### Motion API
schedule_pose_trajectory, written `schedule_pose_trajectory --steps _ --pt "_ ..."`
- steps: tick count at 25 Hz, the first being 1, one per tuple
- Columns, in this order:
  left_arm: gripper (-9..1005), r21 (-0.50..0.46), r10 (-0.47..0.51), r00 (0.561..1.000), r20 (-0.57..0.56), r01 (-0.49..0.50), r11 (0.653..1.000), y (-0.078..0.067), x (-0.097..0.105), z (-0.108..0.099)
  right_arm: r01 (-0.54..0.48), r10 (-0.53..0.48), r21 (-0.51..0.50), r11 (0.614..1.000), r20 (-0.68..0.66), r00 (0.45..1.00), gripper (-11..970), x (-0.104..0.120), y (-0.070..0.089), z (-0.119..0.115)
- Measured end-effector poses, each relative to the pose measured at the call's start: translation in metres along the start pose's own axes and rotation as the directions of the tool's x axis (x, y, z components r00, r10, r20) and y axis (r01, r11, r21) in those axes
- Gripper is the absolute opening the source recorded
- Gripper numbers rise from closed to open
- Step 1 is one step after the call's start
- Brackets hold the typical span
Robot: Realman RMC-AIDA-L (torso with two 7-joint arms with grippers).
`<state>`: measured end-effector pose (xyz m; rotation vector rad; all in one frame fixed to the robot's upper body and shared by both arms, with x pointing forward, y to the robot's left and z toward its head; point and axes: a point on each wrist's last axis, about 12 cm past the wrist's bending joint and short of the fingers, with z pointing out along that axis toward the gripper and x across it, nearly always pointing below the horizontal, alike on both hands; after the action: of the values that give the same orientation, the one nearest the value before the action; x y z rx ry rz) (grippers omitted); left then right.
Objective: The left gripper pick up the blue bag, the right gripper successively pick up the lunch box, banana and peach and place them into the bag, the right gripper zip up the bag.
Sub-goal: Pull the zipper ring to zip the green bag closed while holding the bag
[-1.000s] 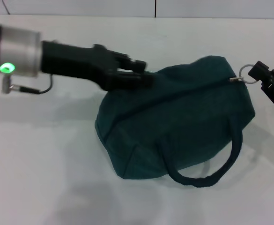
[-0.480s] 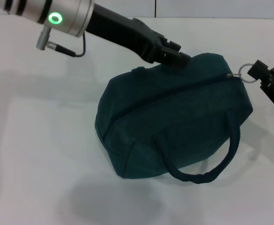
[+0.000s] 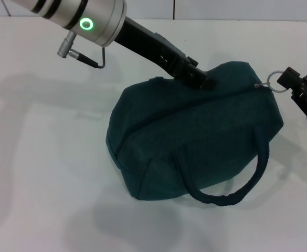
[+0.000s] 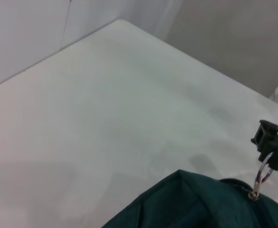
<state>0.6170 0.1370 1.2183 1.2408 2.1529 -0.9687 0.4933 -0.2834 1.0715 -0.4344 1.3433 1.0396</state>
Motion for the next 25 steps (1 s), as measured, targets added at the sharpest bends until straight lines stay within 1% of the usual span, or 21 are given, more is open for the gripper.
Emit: schedule_pose_trajectory --steps 4,10,16,21,25 --pt "694 0.001 0.007 1.0 -0.015 -0.007 1.0 -0.0011 -0.0007 0.0025 0.002 -0.002 0.003 1.0 0.006 1.0 19 -0.0009 -0.0005 0.0002" --pt "797 -0.005 0.014 0.999 -0.029 -0.014 1.0 -0.0007 0.0002 0.0031 0.004 -0.004 0.014 1.0 0.014 1.0 19 -0.0023 -0.0022 0.0004" --pt "601 -0.012 0.024 0.999 -0.031 -0.024 1.0 0.0001 0.002 0.002 0.007 -0.007 0.022 1.0 0.009 1.0 19 -0.0026 -0.0044 0.0025" --pt "355 -0.015 0.024 0.999 -0.031 -0.025 1.0 0.0008 0.0021 0.0006 0.008 -0.008 0.022 1.0 0.009 1.0 19 -0.003 -0.0052 0.004" --pt "245 -0.015 0.025 0.999 -0.026 -0.025 1.0 0.0009 0.0012 -0.0004 0.009 -0.009 0.024 1.0 0.011 1.0 19 -0.0034 -0.0054 0.0044"
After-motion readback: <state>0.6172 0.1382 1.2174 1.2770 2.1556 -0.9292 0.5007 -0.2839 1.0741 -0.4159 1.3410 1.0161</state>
